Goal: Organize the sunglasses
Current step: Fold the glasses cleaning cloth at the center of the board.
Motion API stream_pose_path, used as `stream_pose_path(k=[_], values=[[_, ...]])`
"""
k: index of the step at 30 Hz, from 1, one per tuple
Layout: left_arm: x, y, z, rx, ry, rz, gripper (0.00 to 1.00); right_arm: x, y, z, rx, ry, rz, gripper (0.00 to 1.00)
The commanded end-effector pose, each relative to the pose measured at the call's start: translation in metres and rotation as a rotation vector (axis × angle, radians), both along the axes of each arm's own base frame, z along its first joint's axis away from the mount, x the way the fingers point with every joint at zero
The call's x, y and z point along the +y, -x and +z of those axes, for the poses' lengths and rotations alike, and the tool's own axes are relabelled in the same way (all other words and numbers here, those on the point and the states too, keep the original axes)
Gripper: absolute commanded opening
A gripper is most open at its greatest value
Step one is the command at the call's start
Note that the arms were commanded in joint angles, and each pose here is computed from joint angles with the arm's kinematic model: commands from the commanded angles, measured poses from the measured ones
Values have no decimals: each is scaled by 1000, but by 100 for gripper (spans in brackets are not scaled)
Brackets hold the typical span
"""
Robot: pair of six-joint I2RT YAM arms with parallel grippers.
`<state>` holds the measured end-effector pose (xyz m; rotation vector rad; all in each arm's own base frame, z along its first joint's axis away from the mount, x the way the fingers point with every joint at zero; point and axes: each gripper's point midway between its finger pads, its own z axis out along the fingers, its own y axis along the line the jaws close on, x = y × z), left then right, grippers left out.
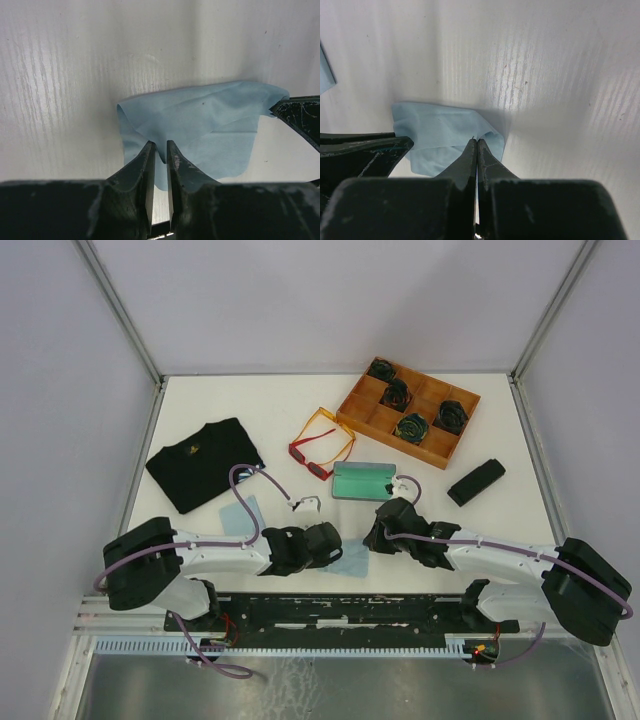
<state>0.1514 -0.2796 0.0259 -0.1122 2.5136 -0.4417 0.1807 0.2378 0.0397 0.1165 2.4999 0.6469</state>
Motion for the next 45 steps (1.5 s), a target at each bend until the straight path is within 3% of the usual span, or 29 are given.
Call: stream_pose_path(k=[1, 10, 45], values=[[-14, -9, 16, -47, 45, 4, 20, 9, -9, 17, -40, -46, -2, 0], [-9, -12, 25, -71, 42, 16, 4, 8, -8, 22, -47, -61, -1, 0], [6, -6, 34, -104, 83, -11, 3, 5, 19, 11, 65, -84, 30, 0]])
